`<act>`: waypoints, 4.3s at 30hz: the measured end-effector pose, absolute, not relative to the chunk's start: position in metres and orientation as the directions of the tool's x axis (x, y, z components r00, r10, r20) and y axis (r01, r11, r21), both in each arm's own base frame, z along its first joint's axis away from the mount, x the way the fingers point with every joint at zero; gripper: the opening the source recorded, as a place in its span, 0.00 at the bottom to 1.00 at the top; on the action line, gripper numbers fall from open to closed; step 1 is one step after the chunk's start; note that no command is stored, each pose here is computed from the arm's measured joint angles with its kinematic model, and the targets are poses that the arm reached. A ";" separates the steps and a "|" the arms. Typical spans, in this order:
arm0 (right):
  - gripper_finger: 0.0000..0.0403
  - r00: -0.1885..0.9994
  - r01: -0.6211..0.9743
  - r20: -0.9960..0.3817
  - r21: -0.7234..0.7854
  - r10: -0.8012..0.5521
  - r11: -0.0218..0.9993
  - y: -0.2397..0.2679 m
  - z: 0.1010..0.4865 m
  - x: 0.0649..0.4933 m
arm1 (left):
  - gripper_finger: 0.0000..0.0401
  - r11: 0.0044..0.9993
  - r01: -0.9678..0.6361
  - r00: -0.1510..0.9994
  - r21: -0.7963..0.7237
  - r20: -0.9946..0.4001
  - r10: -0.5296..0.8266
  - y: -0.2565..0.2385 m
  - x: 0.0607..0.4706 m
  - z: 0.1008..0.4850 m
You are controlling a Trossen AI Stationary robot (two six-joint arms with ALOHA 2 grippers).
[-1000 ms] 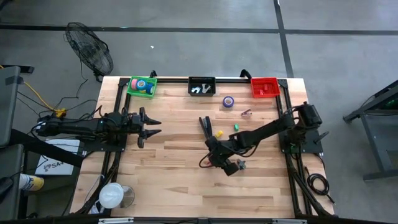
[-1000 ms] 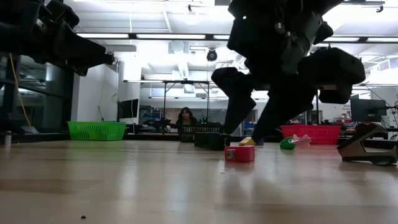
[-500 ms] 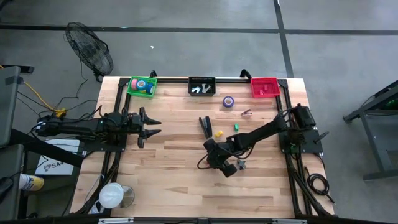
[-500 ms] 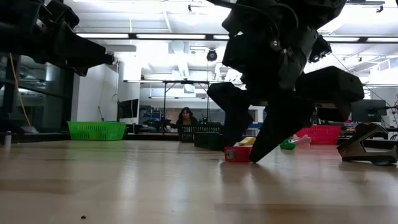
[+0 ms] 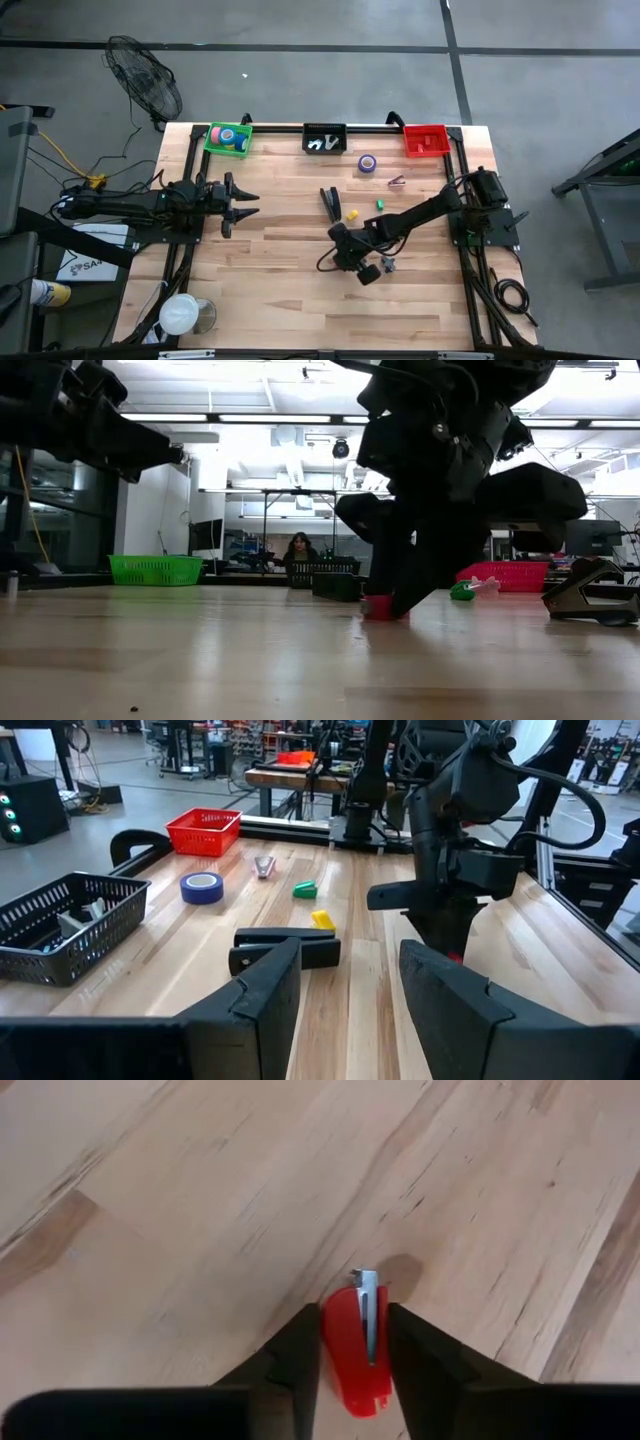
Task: Pick and place Stapler, Stapler remover, tape
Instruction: Put the red stapler in the red bin, then put the pink staple remover in the black bin
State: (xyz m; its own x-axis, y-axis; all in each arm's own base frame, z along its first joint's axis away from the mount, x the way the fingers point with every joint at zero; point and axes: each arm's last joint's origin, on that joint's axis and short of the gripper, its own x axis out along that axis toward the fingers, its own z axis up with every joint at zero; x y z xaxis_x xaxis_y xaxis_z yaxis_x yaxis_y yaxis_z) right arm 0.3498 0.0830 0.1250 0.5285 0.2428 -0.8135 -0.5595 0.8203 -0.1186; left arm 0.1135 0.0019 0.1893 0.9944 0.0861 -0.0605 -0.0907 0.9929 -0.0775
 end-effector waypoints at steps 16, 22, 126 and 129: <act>0.17 0.487 -0.171 -0.868 0.018 0.100 0.985 0.057 0.140 0.340 | 0.42 0.993 -0.092 0.993 -0.076 -0.079 0.086 0.002 0.113 0.188; 0.17 0.377 0.154 -0.920 -0.050 -0.105 0.987 0.019 0.166 0.316 | 0.42 0.993 -0.093 0.993 -0.077 -0.079 0.087 0.002 0.113 0.188; 0.53 0.447 0.181 -0.837 -0.259 -0.315 0.949 -0.125 0.182 0.204 | 0.42 0.997 -0.073 0.995 0.009 -0.067 0.073 0.002 0.113 0.189; 0.54 0.377 0.129 -0.863 -0.310 -0.336 0.942 -0.112 0.179 0.206 | 0.42 0.997 -0.081 0.994 0.009 -0.066 0.081 0.002 0.113 0.189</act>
